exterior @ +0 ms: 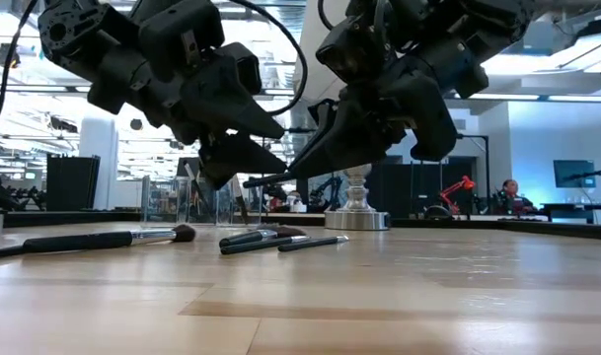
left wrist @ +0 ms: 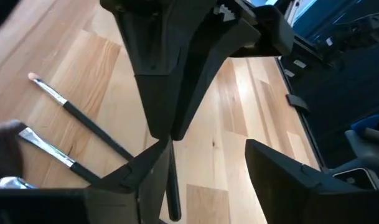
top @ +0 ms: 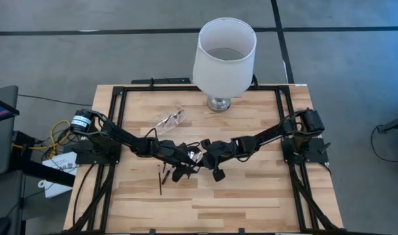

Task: Put items in baskets/containers
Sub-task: Put the black powder brush into the transparent organizer, then put the black eyeshadow brush into the transparent organizer

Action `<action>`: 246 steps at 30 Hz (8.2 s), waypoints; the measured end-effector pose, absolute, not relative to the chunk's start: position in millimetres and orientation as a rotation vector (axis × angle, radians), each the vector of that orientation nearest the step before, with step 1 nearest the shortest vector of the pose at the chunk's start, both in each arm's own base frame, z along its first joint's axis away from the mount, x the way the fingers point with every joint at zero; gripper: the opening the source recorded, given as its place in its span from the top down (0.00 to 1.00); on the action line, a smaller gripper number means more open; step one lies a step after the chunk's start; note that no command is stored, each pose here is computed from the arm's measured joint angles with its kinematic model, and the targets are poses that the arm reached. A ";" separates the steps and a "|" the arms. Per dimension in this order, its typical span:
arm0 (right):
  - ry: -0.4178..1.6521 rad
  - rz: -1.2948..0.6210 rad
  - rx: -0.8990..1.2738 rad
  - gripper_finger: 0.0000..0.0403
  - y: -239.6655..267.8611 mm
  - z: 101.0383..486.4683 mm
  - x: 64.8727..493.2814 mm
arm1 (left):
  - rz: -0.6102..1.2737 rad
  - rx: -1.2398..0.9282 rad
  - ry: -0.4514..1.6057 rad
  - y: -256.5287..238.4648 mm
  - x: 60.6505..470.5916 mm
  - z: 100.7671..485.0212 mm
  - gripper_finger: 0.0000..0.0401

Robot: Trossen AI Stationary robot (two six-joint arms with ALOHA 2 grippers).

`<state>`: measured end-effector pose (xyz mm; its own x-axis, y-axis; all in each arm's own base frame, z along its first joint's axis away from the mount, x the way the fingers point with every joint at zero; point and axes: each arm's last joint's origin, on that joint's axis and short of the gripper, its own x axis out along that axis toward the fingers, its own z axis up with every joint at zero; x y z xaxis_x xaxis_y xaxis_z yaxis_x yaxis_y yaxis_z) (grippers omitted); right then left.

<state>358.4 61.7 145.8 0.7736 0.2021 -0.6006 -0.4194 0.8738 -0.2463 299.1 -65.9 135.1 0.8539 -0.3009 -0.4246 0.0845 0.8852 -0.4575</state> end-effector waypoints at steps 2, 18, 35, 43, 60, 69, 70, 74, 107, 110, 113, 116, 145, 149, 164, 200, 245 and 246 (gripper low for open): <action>0.603 0.346 -0.383 0.95 61.9 145.5 358.1 | -0.208 -0.442 0.512 -65.8 299.0 134.9 0.48; 0.611 0.327 -0.391 0.97 62.0 145.4 357.7 | -0.125 -0.430 0.552 -60.7 297.6 129.6 0.54; 0.559 0.307 -0.394 0.94 62.2 150.0 360.7 | -0.087 -0.448 0.546 -59.7 297.7 129.5 0.89; 0.565 0.268 -0.411 0.95 61.2 150.0 360.9 | -0.084 -0.448 0.547 -59.4 297.7 129.4 0.92; 0.333 0.026 -0.468 0.75 84.6 310.4 319.8 | -0.087 -0.291 0.272 -29.8 287.5 197.6 0.95; 0.294 0.024 -0.435 0.76 74.6 326.7 258.8 | -0.049 -0.051 0.053 -15.1 247.8 253.9 0.95; 0.293 0.008 -0.438 0.76 70.4 314.0 260.9 | -0.050 -0.028 0.049 -15.0 244.9 251.4 0.95; 0.142 -0.105 -0.417 0.76 45.0 273.3 278.0 | -0.047 0.004 0.022 -15.2 238.9 240.0 0.94; -0.209 0.344 -0.240 0.85 -9.4 265.8 360.1 | -0.083 0.024 -0.001 -16.1 236.4 235.0 0.94; -0.206 0.345 -0.239 0.90 -9.4 265.4 360.2 | -0.086 0.050 -0.003 -16.5 236.3 235.2 0.94; -0.213 0.343 -0.244 0.95 -9.4 266.2 360.0 | -0.090 0.066 -0.009 -19.1 236.2 235.6 0.94; -0.215 0.343 -0.249 0.97 -9.4 266.3 360.0 | -0.097 0.069 -0.014 -21.7 236.0 236.0 0.94; 0.074 -0.127 -0.302 0.98 31.6 279.6 336.3 | 0.159 0.067 -0.033 -13.8 211.0 257.6 0.70; 0.056 -0.236 -0.249 0.98 35.5 285.9 332.2 | 0.092 0.067 0.096 -13.9 194.0 254.6 0.74; 0.080 -0.291 -0.242 0.98 2.8 245.0 446.3 | -0.263 0.058 0.261 -51.4 176.5 219.3 0.99; 0.345 -0.281 -0.164 0.84 -59.3 182.3 524.1 | -0.491 0.121 0.235 -102.9 150.0 221.0 0.99; 0.590 0.138 -0.170 0.79 9.0 303.2 277.0 | -0.067 -0.072 0.406 -68.3 209.3 176.0 0.64; 0.528 0.140 -0.169 0.79 7.4 290.7 274.2 | -0.050 -0.078 0.403 -67.8 209.4 176.1 0.64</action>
<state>274.2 7.4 290.7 0.8550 0.0891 -0.5109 -0.1757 0.9766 -0.1237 209.4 -67.8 176.1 0.9186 -0.0638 -0.3901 0.0328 0.9958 -0.0855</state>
